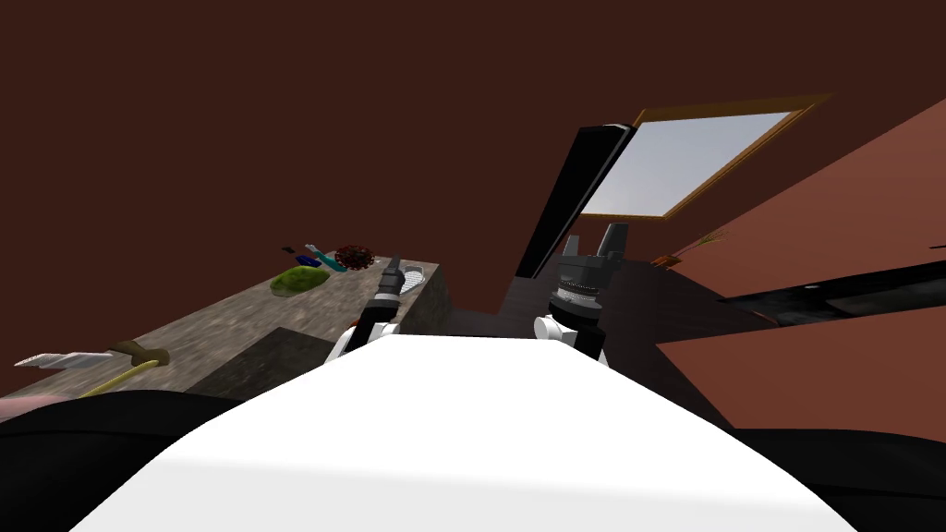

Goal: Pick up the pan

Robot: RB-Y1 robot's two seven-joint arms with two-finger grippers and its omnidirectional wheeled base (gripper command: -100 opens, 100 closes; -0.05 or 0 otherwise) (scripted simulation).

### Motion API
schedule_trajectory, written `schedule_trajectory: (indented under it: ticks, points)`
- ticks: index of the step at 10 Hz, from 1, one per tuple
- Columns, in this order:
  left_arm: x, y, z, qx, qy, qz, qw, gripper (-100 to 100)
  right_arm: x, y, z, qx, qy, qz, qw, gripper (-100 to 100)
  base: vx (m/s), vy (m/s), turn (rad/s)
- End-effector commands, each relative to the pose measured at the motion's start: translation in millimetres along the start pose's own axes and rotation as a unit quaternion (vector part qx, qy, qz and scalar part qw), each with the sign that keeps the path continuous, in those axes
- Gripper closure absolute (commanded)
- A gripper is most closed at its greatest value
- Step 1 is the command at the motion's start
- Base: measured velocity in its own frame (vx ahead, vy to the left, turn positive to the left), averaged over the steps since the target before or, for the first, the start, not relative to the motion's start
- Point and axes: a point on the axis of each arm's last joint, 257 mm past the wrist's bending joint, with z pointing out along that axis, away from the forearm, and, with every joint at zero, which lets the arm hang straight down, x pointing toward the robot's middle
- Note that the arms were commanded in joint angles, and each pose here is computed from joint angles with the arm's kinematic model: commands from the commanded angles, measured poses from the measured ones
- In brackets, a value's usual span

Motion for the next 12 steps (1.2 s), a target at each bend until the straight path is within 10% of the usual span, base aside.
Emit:
schedule_trajectory:
  ticks: [1,12]
  points:
    - [-2.5,11,0.6,-0.019,0.002,0.002,0.9998,-100,0,0,0.0,0.000,0.000,0.000,1.0000,0,0.001,-0.026,-0.001]
    - [-35.6,80,-3.9,-0.155,-0.001,0.002,0.9878,-100,0,0,0.0,0.000,0.000,0.000,1.0000,0,-0.004,-0.031,-0.003]
